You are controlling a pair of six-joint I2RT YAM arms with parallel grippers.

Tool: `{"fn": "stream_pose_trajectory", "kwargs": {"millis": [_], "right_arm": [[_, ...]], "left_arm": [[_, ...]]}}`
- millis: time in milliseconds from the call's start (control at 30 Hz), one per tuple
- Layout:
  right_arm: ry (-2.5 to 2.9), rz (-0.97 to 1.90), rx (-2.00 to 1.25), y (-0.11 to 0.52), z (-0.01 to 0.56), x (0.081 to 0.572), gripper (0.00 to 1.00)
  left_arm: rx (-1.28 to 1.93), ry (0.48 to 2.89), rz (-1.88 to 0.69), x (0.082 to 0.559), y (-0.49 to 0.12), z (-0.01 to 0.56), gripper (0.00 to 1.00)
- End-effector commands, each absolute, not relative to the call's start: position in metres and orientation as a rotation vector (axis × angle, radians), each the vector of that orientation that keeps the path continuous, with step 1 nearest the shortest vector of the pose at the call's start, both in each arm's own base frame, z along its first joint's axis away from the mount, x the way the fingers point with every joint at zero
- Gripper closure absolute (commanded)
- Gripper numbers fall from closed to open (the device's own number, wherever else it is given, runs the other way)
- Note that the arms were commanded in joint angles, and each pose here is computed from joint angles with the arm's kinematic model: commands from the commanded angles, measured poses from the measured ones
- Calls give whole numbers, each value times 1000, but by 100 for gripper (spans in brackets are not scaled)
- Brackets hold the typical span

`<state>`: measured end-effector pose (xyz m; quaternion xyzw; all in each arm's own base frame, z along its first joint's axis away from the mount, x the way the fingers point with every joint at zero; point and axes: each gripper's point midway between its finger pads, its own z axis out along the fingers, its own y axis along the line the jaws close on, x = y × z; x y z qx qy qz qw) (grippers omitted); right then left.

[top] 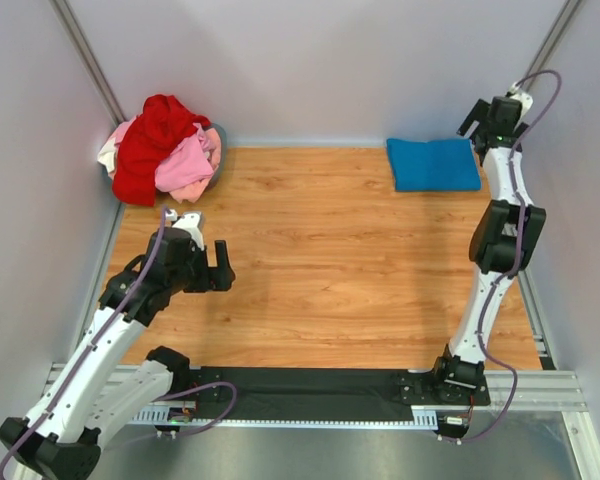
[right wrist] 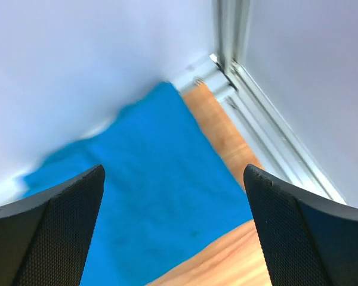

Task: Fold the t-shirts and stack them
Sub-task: Reset both grippers

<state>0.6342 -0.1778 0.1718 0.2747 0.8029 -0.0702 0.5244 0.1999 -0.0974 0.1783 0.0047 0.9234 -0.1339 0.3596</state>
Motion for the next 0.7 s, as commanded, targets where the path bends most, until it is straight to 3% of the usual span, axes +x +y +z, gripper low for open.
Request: {"fn": "stream_pose_trajectory", "kwargs": {"millis": [0, 33, 67, 133, 233, 467, 667], "right_arm": [[1665, 53, 682, -148, 316, 607, 0], [1727, 120, 668, -131, 295, 598, 0], [1652, 180, 620, -113, 338, 582, 0], [1708, 274, 592, -82, 322, 564, 0], [1719, 370, 499, -31, 345, 529, 0], [1922, 552, 293, 84, 285, 428, 0], [1867, 715, 119, 138, 277, 326, 0]], "left_arm": [[49, 2301, -373, 202, -100, 192, 1], [47, 2290, -376, 201, -99, 194, 1], [45, 2282, -378, 200, -99, 195, 1], [37, 2272, -376, 200, -98, 197, 1], [33, 2251, -383, 198, -97, 202, 1], [31, 2221, -388, 196, -95, 207, 1], [-10, 2180, -355, 196, -86, 213, 0]]}}
